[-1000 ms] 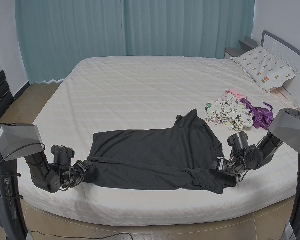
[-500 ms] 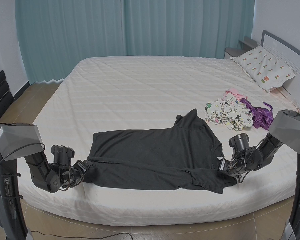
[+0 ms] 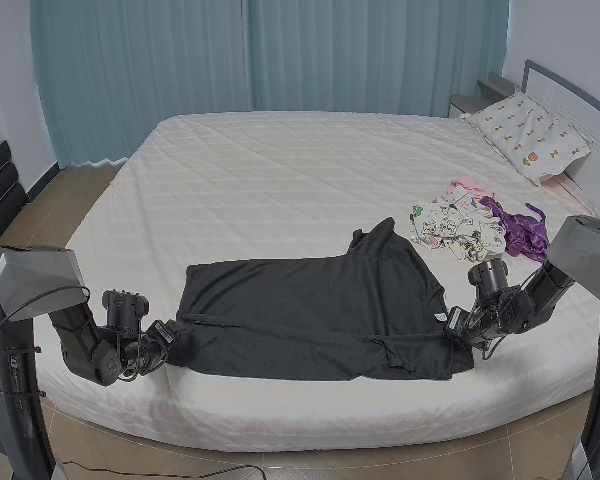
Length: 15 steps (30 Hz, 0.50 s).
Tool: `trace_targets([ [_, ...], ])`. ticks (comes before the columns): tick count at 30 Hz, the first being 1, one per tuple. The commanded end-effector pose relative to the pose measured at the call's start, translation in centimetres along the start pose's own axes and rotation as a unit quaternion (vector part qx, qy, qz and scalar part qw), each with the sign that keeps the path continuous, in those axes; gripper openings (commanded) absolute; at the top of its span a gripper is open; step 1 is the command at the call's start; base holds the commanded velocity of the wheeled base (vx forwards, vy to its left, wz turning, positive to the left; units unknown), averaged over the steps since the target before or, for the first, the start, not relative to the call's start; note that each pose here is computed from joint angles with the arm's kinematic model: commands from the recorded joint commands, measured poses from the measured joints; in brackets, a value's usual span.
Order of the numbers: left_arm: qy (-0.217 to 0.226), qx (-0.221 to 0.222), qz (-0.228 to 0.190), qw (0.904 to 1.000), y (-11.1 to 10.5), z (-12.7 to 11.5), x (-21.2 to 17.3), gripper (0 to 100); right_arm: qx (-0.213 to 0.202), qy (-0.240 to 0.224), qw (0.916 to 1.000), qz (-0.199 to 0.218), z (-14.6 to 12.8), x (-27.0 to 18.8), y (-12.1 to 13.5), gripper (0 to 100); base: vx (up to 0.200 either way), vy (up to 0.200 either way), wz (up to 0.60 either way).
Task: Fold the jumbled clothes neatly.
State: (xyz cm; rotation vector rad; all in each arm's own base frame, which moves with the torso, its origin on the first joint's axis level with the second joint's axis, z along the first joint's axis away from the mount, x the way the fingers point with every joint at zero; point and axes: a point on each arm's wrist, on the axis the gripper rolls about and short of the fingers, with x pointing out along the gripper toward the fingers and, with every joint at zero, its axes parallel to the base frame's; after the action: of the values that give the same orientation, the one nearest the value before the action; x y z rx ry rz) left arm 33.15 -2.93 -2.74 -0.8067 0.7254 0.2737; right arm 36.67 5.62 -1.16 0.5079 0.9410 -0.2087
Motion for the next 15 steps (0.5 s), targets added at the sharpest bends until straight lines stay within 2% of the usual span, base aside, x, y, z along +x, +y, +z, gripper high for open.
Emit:
trace_targets([
  [1, 0.000, 0.000, 0.000, 1.0000, -0.01, -0.02, -0.01, 100, 0.008, -0.008, 0.9999, 0.003, 0.49, -0.27, -0.06, 0, 0.000, 0.000, 0.00],
  [6, 0.000, 0.000, 0.000, 1.0000, -0.04, 0.00, 0.01, 100, 0.011, -0.027, 0.9994, 0.016, 0.64, -0.15, -0.01, 0, 0.000, 0.000, 0.00],
  [15, -0.001, -0.002, 0.000, 1.0000, -0.01, 0.04, -0.04, 100, 0.010, -0.034, 0.9991, 0.024, 0.61, -0.03, 0.18, 0, 0.000, 0.000, 0.00],
])
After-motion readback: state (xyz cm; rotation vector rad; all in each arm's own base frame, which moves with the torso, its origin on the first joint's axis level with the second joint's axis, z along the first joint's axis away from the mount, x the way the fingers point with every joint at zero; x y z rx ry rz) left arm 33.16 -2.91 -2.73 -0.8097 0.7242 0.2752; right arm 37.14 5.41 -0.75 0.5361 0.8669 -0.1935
